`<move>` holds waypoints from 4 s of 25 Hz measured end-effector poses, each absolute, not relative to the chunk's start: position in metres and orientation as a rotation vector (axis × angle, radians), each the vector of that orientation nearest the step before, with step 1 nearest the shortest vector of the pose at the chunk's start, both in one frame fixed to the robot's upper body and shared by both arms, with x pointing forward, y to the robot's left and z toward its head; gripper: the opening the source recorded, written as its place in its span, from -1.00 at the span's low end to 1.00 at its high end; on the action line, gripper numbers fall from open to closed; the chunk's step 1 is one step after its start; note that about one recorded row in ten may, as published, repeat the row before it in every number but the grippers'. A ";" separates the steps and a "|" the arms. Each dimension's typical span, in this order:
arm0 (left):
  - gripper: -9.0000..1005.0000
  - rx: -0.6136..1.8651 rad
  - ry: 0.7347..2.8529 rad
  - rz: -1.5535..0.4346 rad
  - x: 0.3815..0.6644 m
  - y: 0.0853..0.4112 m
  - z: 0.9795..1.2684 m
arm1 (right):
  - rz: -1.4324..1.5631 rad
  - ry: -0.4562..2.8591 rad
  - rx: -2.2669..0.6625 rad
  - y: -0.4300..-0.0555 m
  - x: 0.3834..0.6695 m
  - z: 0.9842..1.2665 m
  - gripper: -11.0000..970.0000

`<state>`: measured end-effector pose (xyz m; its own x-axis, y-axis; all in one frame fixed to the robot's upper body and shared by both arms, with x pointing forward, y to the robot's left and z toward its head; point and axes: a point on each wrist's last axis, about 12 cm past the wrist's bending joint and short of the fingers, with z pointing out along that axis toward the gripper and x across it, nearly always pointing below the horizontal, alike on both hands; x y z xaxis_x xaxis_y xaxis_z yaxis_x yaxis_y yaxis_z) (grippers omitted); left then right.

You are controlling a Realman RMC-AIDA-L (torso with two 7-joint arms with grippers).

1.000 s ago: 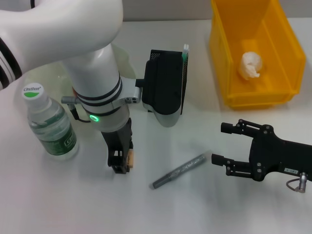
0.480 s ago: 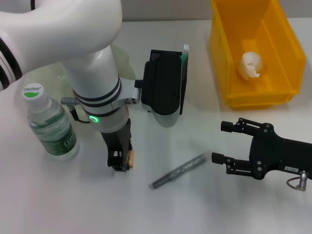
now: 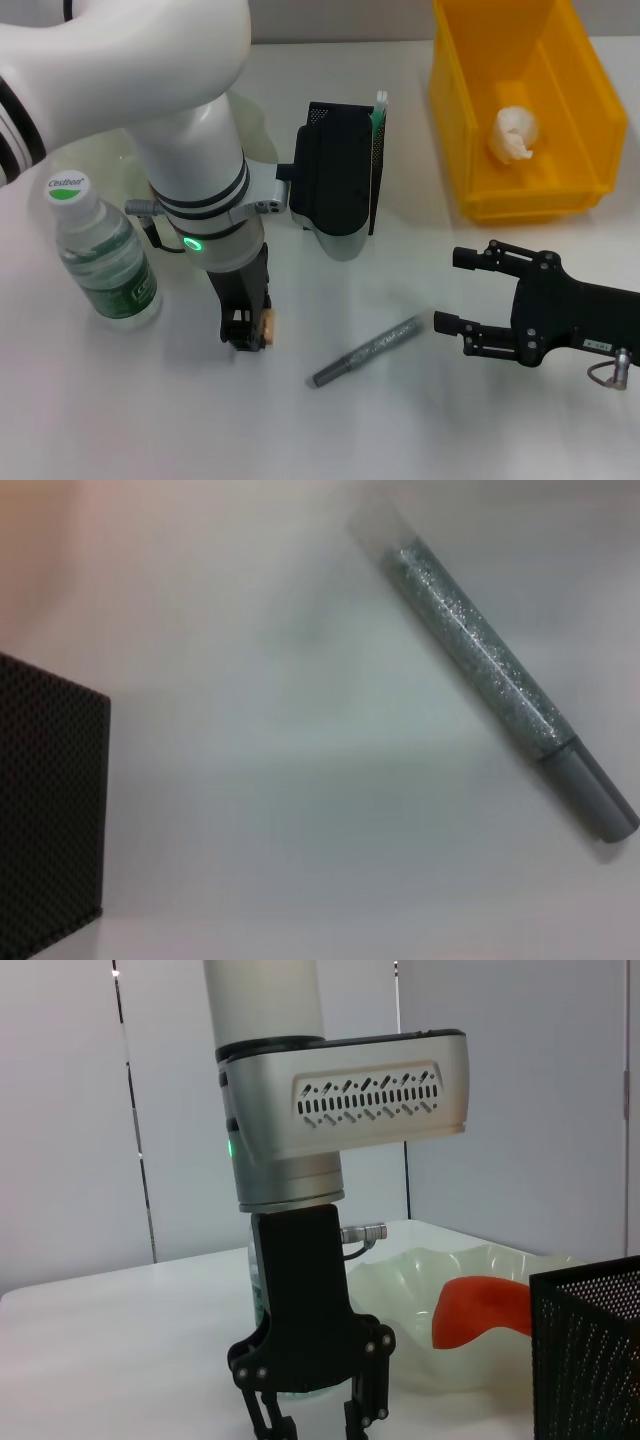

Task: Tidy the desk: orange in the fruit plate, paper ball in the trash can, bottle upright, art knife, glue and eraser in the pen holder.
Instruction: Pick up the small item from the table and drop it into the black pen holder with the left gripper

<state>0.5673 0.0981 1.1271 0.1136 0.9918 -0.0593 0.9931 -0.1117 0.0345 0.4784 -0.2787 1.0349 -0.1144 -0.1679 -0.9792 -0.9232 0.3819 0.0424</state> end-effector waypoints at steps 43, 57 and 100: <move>-0.15 1.492 1.464 -0.937 0.525 0.111 1.203 | 0.867 1.581 -1.006 -0.285 0.473 1.032 0.49; -0.11 0.998 1.251 -1.264 0.526 0.145 1.154 | 0.874 1.588 -1.041 -0.285 0.470 1.031 0.48; 0.00 0.544 1.508 -0.730 0.537 0.135 1.054 | 0.889 1.584 -1.080 -0.286 0.469 1.032 0.47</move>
